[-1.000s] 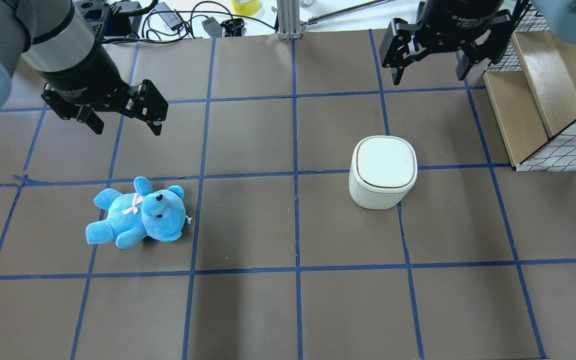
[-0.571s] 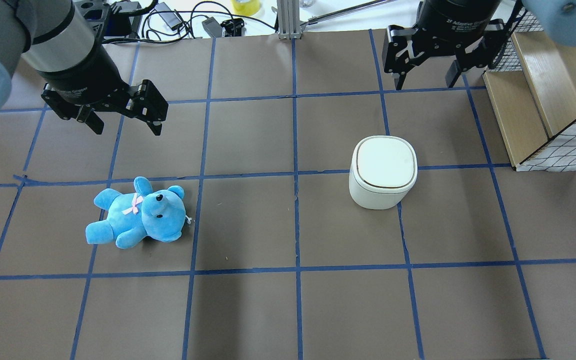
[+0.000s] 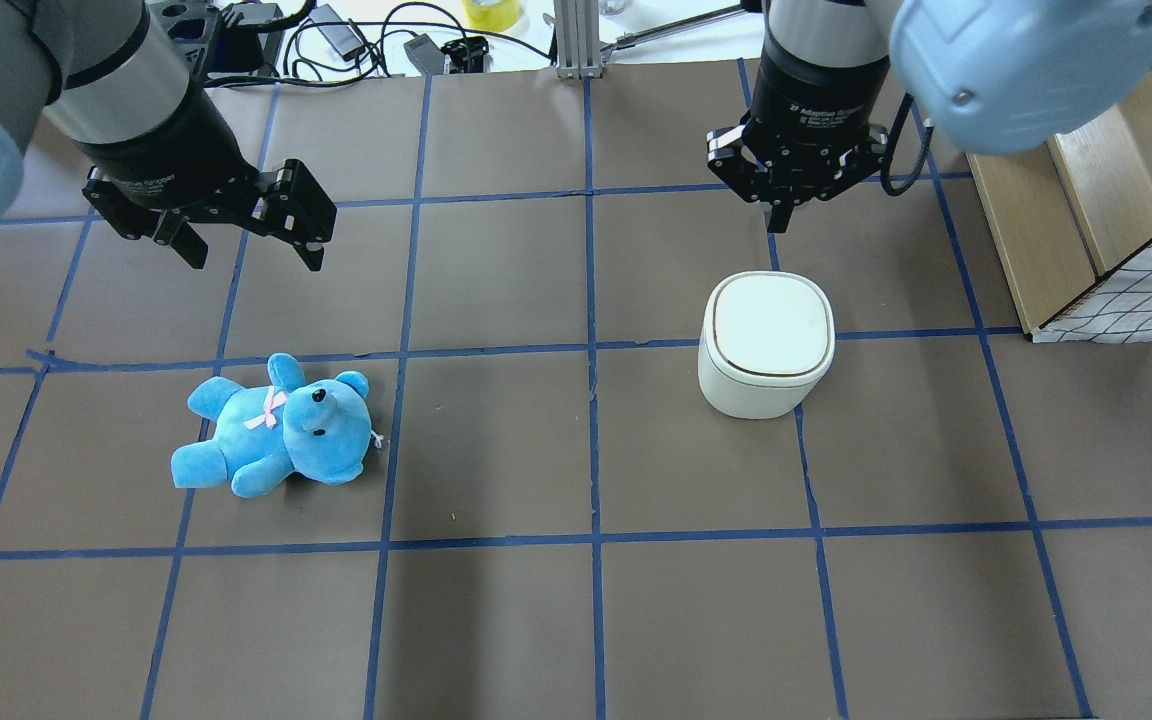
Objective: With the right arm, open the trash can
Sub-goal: 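Lower the right gripper onto the white trash can lid's near edge, then press the lid's near edge with the right gripper to flip it open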
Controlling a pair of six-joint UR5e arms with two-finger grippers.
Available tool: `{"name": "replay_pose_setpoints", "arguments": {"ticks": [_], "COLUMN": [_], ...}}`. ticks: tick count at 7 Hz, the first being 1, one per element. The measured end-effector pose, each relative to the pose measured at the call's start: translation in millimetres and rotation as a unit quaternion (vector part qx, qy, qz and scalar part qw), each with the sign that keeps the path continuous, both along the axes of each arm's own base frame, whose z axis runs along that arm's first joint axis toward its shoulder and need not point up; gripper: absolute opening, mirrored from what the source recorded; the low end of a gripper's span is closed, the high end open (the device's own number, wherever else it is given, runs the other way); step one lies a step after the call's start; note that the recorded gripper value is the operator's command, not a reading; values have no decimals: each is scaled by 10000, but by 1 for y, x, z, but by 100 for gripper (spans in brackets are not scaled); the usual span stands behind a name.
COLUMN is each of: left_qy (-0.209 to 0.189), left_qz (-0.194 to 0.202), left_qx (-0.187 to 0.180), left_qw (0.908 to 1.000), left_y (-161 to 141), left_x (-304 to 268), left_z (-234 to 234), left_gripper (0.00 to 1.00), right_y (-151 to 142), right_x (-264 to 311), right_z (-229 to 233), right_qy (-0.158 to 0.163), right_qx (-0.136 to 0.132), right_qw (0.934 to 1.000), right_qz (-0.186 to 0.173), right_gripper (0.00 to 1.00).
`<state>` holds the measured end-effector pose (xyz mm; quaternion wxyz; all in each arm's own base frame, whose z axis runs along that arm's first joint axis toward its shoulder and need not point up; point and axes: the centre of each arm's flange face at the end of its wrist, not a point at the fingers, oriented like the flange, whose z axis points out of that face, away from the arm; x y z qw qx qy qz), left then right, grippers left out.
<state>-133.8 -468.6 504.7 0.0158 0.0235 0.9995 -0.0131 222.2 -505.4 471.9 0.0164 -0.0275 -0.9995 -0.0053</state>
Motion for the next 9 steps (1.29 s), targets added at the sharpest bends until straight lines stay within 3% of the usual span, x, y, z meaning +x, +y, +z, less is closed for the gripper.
{"name": "replay_pose_setpoints", "arguments": {"ticks": [3, 9], "left_qy": [0, 0], "left_qz": [-4, -1], "left_qx": [0, 0], "left_qw": [10000, 10000], "left_y": [0, 0], "left_x": [0, 0], "left_z": [0, 0], "left_gripper": [100, 100], "right_y": [3, 13], "right_x": [-12, -44], "right_z": [-94, -159], "right_qy": [35, -87], "right_qx": [-142, -473], "right_qw": [9999, 9985], "right_qz": [-56, -269], "right_gripper": [0, 0]}}
